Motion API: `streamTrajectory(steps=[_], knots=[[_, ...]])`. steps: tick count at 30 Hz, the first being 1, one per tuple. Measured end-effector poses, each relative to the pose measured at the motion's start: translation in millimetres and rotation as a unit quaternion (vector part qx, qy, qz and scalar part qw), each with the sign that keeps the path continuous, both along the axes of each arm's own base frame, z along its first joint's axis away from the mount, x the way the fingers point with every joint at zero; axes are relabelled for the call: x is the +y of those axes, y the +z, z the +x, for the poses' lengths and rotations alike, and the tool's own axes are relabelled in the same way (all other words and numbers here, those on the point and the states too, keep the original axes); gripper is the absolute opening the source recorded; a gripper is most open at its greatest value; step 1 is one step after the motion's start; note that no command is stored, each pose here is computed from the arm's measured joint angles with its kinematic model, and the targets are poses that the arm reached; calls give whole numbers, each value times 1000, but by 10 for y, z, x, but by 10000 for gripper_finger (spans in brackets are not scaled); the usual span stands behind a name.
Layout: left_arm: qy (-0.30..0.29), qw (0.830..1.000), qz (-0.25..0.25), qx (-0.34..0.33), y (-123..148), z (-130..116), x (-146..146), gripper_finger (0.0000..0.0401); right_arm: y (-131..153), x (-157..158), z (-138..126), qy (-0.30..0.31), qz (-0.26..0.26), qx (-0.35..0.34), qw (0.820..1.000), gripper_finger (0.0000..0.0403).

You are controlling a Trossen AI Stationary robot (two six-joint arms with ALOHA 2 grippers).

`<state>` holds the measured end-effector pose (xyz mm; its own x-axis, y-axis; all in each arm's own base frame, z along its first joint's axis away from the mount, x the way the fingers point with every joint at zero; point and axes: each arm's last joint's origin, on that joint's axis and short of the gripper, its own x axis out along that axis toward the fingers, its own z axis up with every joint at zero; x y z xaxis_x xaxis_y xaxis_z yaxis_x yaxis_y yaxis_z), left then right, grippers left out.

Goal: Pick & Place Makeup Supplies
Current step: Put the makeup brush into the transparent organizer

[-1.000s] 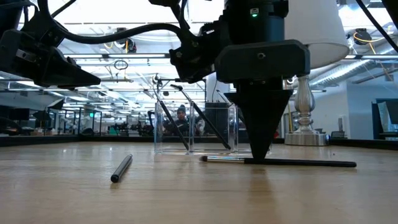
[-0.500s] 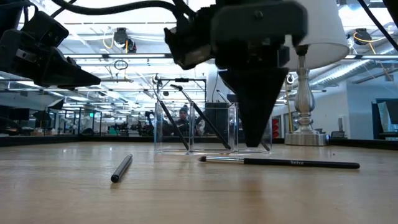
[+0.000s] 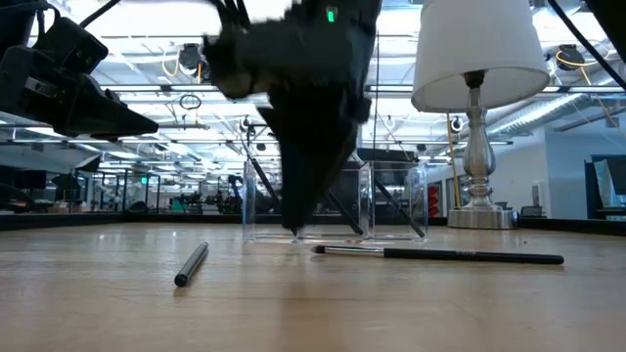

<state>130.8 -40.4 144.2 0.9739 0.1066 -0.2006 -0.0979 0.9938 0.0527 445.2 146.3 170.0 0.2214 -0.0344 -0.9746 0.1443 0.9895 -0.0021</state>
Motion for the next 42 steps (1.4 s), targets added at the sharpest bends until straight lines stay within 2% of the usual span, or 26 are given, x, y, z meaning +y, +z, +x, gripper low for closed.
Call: streamTrajectory(steps=[10,15,21,34,39,42], knots=[[0,1000,1,1,-2,0,0,51,-12,-157,18,-14,8,18,1000,137],[0,1000,0,1,-2,0,0,51,-143,-164,0,-14,19,34,999,128],[0,1000,1,1,-2,0,0,51,-245,-166,-56,-19,23,46,998,104],[0,1000,1,1,-1,0,0,51,-258,-165,-69,-16,25,54,998,48],[0,1000,1,1,-1,0,0,51,-261,-158,-66,-15,35,54,998,10],[0,1000,1,1,-1,0,0,51,-259,-153,-56,-19,40,50,998,5]])
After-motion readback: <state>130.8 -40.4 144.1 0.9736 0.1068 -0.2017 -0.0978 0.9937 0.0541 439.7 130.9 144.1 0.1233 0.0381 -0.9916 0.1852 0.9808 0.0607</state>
